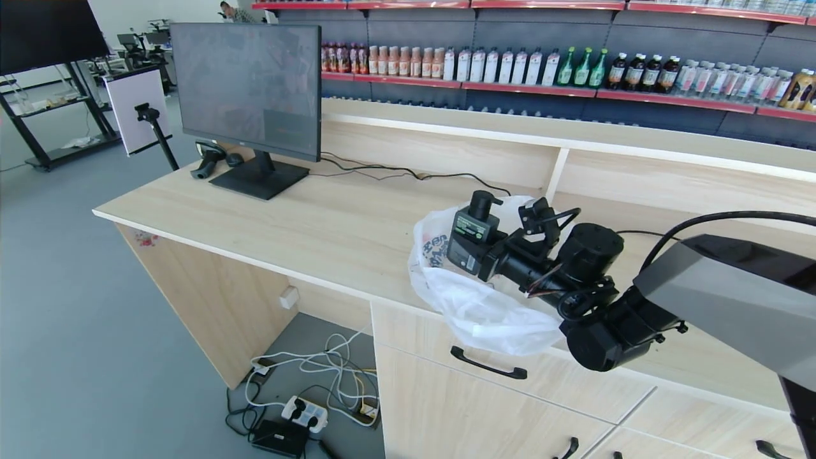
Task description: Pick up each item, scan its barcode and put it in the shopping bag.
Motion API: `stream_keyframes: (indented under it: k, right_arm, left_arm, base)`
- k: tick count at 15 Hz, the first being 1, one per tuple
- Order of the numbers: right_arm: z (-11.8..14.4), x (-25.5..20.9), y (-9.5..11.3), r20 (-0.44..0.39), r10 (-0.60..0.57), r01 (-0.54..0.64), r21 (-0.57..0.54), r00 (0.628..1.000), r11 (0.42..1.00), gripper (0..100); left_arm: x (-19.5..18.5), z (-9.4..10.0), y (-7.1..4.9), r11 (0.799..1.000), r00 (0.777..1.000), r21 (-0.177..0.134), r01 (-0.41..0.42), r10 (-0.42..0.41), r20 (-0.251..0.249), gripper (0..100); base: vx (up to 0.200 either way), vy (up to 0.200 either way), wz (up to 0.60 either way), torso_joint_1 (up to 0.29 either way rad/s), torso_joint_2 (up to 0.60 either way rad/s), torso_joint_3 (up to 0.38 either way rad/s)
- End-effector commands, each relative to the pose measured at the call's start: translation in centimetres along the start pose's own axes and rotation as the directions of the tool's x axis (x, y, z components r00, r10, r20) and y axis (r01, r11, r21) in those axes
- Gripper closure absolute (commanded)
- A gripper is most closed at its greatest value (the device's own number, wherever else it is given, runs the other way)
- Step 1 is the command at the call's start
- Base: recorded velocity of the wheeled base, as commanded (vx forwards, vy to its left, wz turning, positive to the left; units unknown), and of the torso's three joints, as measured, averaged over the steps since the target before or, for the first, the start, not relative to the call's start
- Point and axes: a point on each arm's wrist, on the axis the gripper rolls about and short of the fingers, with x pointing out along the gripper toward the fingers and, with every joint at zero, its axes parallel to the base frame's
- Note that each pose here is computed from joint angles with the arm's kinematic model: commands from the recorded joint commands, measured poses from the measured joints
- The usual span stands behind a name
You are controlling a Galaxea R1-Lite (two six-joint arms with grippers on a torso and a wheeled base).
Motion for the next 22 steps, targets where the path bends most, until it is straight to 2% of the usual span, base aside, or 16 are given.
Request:
stream_keyframes:
  k: [1,5,14,15,19,22]
  right_arm:
    - [-1.2,0.0,-0.1,-0.022,-0.002,0.002,-0.002,1.000,1.000,100]
    - [-3.2,0.0,-0.2,-0.046,-0.003,0.002,-0.024,0.999,1.000,100]
    - [-4.9,-0.2,-0.1,-0.049,-0.008,0.005,-0.056,0.999,0.998,100]
    - [-4.8,-0.2,-0.1,-0.048,-0.009,0.007,-0.055,0.999,0.998,0]
    - [-4.0,-0.2,-0.1,-0.032,-0.012,0.010,-0.042,0.999,0.999,0]
    - [-0.7,0.2,-0.1,0.039,-0.016,0.018,-0.033,0.999,0.999,0]
  left_arm:
    - [0.0,0.0,0.0,1.000,1.000,-0.001,0.000,0.000,0.001,0]
    - [0.0,0.0,0.0,1.000,1.000,-0.001,0.000,0.000,0.001,0]
    - [0.0,0.0,0.0,1.000,1.000,-0.001,0.000,0.000,0.001,0]
    - [0.0,0.0,0.0,1.000,1.000,-0.001,0.000,0.000,0.001,0]
    - [0.0,0.0,0.0,1.000,1.000,-0.001,0.000,0.000,0.001,0]
    - [0.0,0.0,0.0,1.000,1.000,-0.001,0.000,0.000,0.001,0]
  base:
    - [0.000,0.000,0.00,0.000,0.00,0.000]
    - [0.000,0.000,0.00,0.000,0.00,0.000]
    - [0.000,0.000,0.00,0.000,0.00,0.000]
    - [0.000,0.000,0.00,0.000,0.00,0.000]
    - [0.000,0.000,0.00,0.000,0.00,0.000]
    - [0.000,0.000,0.00,0.000,0.00,0.000]
